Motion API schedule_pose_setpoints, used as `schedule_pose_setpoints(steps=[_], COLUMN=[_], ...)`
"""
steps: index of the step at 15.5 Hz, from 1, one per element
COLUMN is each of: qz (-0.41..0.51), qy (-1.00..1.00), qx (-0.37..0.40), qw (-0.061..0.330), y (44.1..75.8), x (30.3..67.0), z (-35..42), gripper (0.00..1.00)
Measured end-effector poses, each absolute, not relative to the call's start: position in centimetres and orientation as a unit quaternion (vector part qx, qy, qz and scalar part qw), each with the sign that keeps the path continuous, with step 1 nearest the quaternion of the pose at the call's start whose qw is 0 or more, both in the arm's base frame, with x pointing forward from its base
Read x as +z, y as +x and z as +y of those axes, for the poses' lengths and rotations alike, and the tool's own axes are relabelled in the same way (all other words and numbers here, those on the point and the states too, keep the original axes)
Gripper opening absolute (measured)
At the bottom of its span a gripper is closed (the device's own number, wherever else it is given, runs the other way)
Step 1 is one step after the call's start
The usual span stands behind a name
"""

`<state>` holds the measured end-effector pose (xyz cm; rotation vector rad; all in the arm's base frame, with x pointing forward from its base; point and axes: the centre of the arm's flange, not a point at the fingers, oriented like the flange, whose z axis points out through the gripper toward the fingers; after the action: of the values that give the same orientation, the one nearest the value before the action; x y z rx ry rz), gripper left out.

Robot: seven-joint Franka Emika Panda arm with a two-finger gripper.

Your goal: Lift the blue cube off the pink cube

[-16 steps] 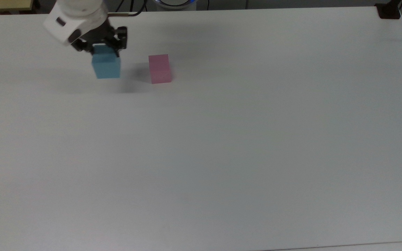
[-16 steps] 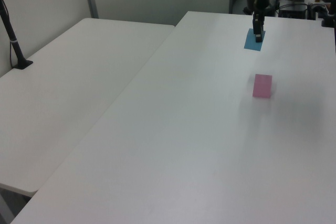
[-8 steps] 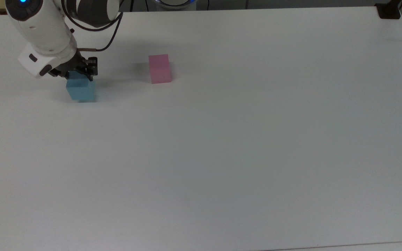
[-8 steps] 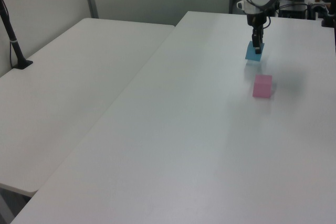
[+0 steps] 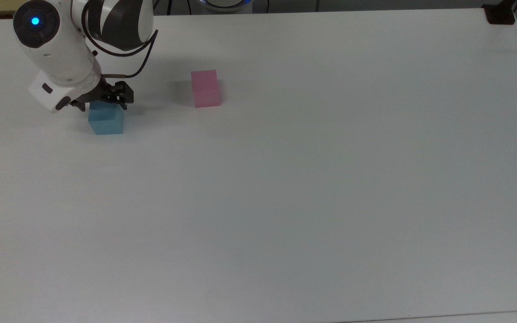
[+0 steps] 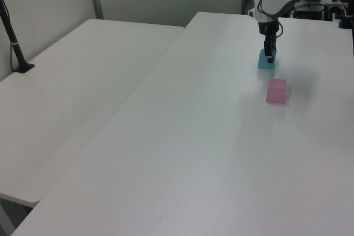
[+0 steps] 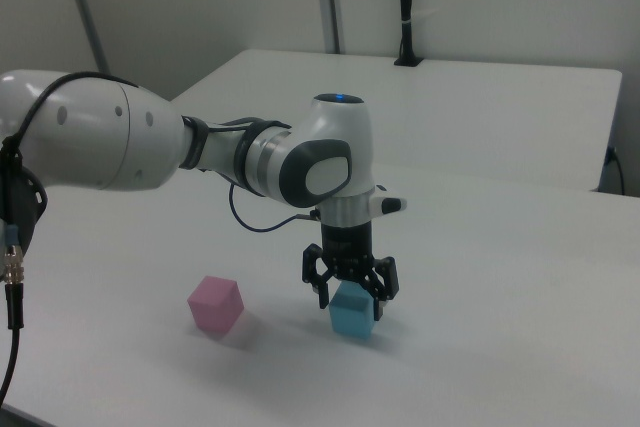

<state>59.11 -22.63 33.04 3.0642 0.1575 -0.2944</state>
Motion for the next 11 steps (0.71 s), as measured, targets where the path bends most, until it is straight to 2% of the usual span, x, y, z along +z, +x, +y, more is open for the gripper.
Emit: schedule_pose_setpoints(steps=[3, 5, 8, 11], qz=[0.03, -0.02, -0.097, -0.128], qy=[0.996, 0.996, 0.992, 0.99], qx=[-0.082, -0.072, -0.065, -0.045], qw=[0.036, 0.045, 0.05, 0.03], y=[59.4, 59.3, 58.2, 56.6], x=[34.5, 37.4, 44.1, 51.2], z=[-23.2, -23.3, -21.8, -17.4], gripper=[1.0, 1.0, 1.0, 1.0])
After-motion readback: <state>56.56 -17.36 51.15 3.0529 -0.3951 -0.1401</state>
